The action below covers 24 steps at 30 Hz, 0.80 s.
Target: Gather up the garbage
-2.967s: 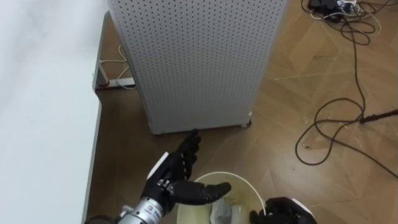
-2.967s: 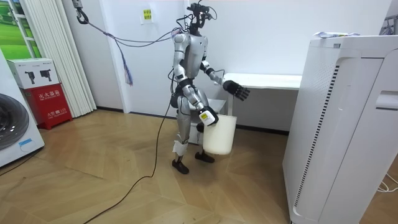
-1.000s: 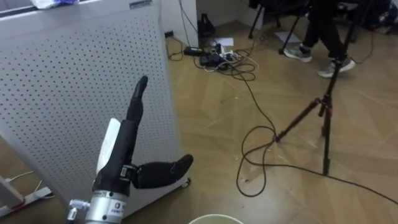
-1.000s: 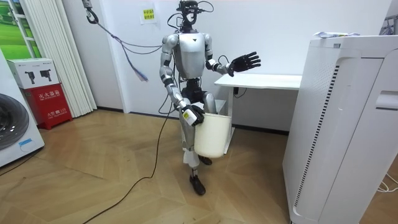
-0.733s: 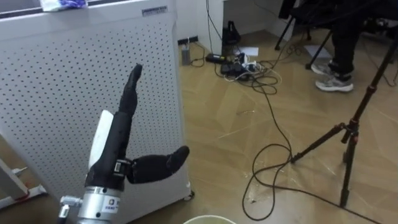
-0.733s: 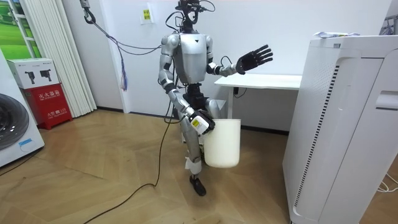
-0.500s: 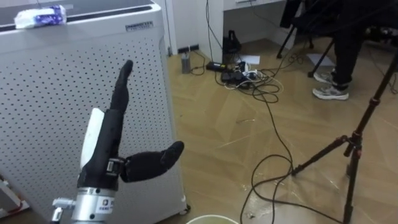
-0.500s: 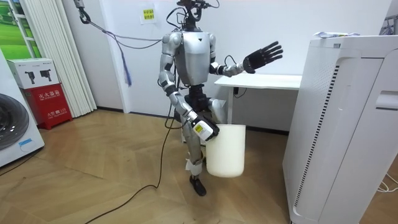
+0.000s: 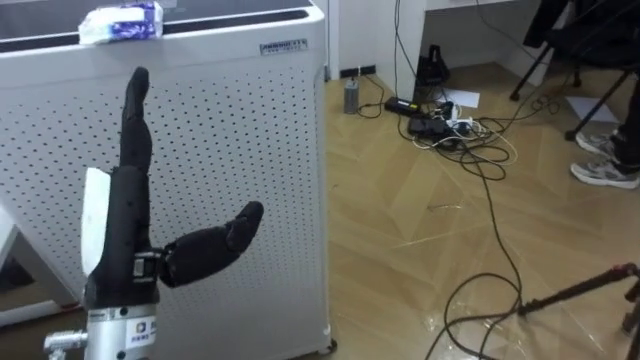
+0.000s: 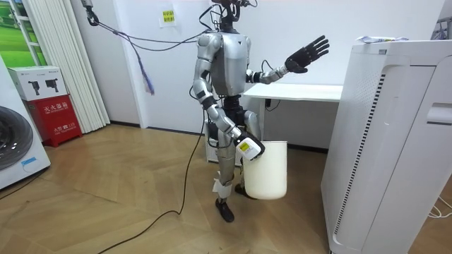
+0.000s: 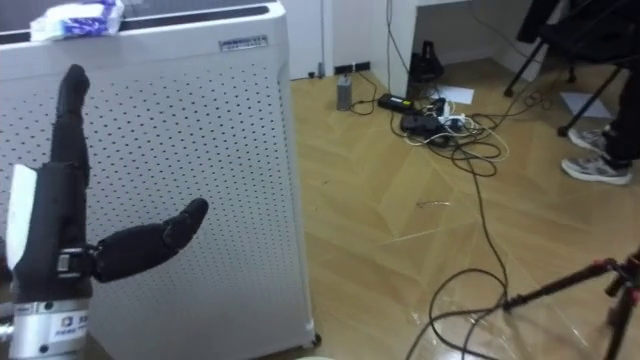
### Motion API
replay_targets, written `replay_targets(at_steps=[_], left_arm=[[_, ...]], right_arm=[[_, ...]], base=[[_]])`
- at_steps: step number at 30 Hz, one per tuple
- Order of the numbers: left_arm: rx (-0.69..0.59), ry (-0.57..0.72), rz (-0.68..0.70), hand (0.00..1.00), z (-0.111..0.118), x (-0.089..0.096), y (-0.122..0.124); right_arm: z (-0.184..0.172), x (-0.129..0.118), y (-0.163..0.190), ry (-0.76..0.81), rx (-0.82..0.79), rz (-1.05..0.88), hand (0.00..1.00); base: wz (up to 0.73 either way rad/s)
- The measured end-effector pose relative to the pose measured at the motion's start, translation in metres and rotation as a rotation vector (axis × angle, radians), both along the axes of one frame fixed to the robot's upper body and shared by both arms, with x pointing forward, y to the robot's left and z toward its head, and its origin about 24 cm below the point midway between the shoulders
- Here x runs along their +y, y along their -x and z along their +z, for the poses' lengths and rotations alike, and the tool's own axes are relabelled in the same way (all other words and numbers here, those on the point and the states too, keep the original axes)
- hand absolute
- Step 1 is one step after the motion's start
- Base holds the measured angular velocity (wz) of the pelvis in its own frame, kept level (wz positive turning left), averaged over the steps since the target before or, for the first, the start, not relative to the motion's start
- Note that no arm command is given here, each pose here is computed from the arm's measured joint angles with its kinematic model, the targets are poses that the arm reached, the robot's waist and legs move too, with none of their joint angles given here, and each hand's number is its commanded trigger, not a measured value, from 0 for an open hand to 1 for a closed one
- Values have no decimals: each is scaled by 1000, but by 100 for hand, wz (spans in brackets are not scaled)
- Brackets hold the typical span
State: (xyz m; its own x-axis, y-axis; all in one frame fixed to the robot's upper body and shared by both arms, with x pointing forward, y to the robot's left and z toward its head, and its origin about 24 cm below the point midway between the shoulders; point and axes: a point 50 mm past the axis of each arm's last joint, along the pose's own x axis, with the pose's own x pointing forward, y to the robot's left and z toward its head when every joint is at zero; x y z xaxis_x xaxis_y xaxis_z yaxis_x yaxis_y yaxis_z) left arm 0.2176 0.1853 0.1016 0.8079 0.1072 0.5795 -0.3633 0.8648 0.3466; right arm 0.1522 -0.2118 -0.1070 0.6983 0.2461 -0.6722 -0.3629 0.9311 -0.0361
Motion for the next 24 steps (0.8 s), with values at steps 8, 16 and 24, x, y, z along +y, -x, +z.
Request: replay_targets(at_steps=[8, 16, 24], left_arm=[[-68, -37, 45, 0, 13, 7, 3], [-131, -41, 46, 0, 26, 7, 6], [-178, -159, 94, 0, 31, 7, 8]], right_arm=[[0, -1, 0, -1, -2, -6, 100], [0, 1, -1, -13, -5, -12, 100], [1, 4, -2, -24, -12, -17, 100]], base=[[13], [36], [16]])
